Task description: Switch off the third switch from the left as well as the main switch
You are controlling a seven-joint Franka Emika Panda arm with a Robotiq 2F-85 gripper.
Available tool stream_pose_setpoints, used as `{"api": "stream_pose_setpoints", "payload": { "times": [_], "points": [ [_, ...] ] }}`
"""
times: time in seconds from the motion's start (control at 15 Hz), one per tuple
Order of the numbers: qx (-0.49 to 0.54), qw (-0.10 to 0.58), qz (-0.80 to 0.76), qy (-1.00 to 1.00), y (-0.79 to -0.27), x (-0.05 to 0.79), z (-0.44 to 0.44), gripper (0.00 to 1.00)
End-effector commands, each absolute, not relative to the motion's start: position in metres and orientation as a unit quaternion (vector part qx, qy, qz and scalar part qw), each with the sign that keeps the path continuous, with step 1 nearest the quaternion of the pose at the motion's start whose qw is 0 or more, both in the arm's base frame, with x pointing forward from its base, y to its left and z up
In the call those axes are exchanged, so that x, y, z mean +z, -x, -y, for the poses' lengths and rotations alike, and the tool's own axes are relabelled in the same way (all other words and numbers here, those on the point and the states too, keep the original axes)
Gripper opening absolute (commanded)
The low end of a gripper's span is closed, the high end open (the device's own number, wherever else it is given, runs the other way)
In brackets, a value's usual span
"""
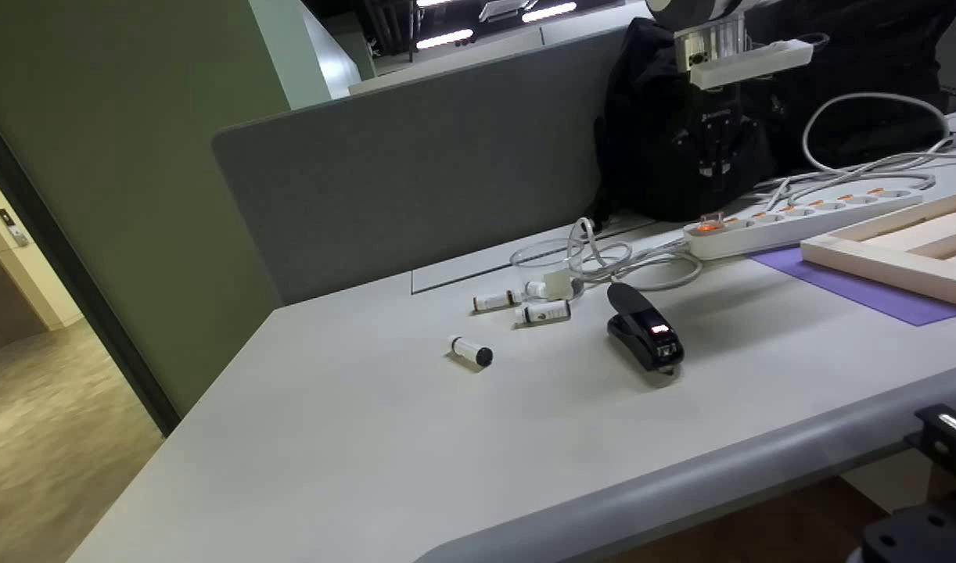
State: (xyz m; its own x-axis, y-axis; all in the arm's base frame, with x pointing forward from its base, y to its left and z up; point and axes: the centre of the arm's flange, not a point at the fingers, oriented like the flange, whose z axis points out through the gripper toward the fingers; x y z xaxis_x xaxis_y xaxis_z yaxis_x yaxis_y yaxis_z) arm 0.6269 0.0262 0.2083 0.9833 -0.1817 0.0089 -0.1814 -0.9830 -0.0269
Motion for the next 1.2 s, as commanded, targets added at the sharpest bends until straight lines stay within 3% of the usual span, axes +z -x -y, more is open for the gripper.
{"api": "stream_pose_setpoints", "payload": {
  "times": [0.0, 1.13],
  "points": [
    [0.038, 0.038, -0.116, 0.992, -0.627, 0.202, -0.028, 0.0],
    [-0.004, 0.095, -0.155, 0.983, -0.631, 0.157, -0.017, 0.0]
  ]
}}
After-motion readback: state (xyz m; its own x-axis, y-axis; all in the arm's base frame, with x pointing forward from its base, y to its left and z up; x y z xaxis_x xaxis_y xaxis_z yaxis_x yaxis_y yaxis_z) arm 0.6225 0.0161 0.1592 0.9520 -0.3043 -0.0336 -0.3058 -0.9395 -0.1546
